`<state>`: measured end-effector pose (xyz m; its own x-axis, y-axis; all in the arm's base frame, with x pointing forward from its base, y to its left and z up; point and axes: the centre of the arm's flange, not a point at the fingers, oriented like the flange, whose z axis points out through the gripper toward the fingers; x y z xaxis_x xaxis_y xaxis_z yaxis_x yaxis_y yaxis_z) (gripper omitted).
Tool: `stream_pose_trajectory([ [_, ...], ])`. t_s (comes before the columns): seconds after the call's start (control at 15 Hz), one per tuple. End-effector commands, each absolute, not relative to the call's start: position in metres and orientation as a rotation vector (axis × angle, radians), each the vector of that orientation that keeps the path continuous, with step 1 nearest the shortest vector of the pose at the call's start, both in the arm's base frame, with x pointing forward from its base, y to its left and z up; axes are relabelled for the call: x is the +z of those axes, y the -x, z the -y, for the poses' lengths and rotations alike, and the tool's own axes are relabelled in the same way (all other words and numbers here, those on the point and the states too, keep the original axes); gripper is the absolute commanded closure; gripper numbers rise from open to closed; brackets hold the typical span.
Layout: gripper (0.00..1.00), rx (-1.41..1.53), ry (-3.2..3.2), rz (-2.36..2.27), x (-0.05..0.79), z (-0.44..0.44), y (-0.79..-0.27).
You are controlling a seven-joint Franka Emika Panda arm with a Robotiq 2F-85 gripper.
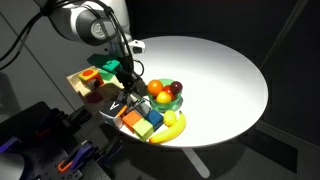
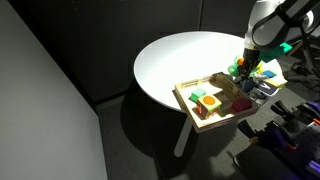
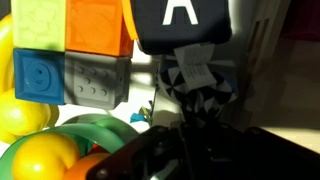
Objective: Move one black and white soft block from the table to the tray
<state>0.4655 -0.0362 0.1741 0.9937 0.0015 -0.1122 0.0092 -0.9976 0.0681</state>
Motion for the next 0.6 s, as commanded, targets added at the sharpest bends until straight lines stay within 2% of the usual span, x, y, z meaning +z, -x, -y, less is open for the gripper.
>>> stream_pose_trajectory([
  [0.0, 0.93, -0.166, -3.046, -0.019, 0.196, 0.028, -0.464],
  [0.53, 0.94, -0.118, -3.016, -0.032, 0.227, 0.010, -0.462],
])
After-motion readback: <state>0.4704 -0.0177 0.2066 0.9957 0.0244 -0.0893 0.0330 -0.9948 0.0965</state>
